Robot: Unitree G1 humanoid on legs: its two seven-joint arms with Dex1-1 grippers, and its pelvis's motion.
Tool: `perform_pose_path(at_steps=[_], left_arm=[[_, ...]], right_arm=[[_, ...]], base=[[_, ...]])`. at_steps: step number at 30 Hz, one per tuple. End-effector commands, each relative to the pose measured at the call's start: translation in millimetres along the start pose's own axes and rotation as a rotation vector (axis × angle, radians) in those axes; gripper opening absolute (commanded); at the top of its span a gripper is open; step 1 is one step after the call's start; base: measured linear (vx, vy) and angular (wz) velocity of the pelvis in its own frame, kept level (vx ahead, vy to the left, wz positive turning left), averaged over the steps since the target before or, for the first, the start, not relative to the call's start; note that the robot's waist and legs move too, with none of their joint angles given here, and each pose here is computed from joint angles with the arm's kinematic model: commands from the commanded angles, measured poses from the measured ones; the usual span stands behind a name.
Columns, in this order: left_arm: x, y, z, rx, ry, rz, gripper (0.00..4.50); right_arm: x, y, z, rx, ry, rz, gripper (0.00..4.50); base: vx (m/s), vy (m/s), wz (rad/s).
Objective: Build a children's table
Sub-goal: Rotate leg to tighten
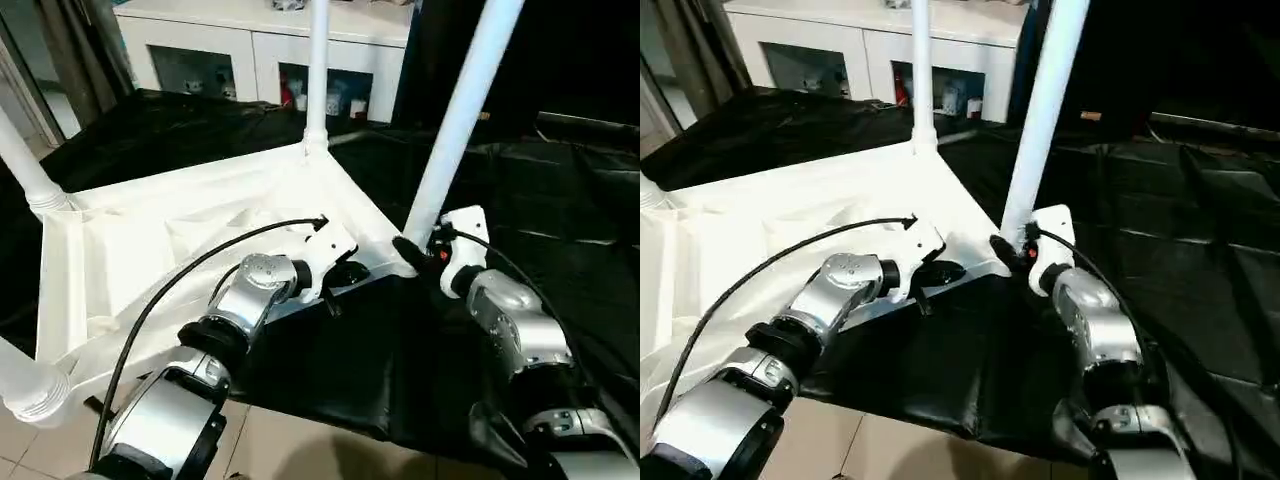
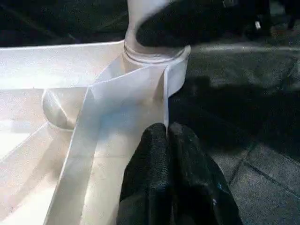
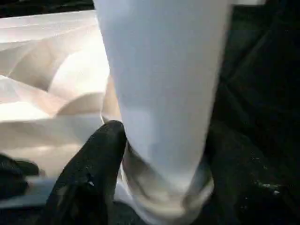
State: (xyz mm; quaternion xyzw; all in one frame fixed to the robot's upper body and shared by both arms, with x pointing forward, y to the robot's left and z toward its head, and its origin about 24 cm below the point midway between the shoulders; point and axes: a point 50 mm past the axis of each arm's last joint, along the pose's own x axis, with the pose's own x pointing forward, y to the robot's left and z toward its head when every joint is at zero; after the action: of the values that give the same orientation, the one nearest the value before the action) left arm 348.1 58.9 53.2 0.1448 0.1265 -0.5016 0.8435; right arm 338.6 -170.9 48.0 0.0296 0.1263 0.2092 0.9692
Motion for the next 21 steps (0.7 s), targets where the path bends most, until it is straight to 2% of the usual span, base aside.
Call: perform_pose_path(at_steps=[1,4,6,8,9,11,13,16,17,19,20,21], left_arm=[[-6.9,9.5,30.6,0.036,-0.183,0.032,0.44],[-11.9,10.5,32.6,0.026,-0.21,0.02,0.62],[-20.5,12.5,34.1,0.035,-0.226,0.013,0.95],[-37.5,13.2,33.9,0.038,-0.232,-0.017,1.02],[-37.5,13.2,33.9,0.038,-0.232,-0.017,1.02],[-54.9,9.1,28.0,0.036,-0.188,-0.069,1.38],[-62.4,5.5,25.2,0.034,-0.165,-0.095,1.42],[-89.3,-6.7,15.1,0.019,-0.086,-0.158,1.82],[-89.3,-6.7,15.1,0.019,-0.086,-0.158,1.82],[-113.9,-18.2,3.2,-0.014,0.011,-0.182,2.06],[-121.0,-21.3,-0.8,-0.024,0.046,-0.179,2.19],[-121.4,-21.5,-1.0,-0.025,0.049,-0.179,2.27]], right_arm=[[-7.9,-6.9,10.4,0.004,-0.06,0.019,3.13],[-14.3,-10.1,15.6,0.006,-0.091,0.048,3.51],[-24.1,-12.8,18.3,-0.018,-0.1,0.106,3.64],[-39.0,-18.1,20.1,-0.038,-0.097,0.183,3.95],[-39.0,-18.1,20.1,-0.038,-0.097,0.183,3.95],[-48.6,-18.6,20.2,-0.044,-0.077,0.263,4.14],[-52.6,-17.5,19.9,-0.05,-0.066,0.3,4.26],[-63.6,-11.3,20.4,-0.044,-0.04,0.41,4.5],[-63.6,-11.3,20.4,-0.044,-0.04,0.41,4.5],[-65.1,-0.1,17.9,-0.019,-0.012,0.498,4.5],[-63.2,6.2,16.0,-0.013,-0.001,0.531,4.5],[-63.1,6.6,15.8,-0.012,0.0,0.533,4.5]], base=[[0.0,0.0,0.0],[0.0,0.0,0.0],[0.0,0.0,0.0],[0.0,0.0,0.0],[0.0,0.0,0.0],[0.0,0.0,0.0],[0.0,0.0,0.0],[0.0,0.0,0.0],[0.0,0.0,0.0],[0.0,0.0,0.0],[0.0,0.0,0.0],[0.0,0.0,0.0]])
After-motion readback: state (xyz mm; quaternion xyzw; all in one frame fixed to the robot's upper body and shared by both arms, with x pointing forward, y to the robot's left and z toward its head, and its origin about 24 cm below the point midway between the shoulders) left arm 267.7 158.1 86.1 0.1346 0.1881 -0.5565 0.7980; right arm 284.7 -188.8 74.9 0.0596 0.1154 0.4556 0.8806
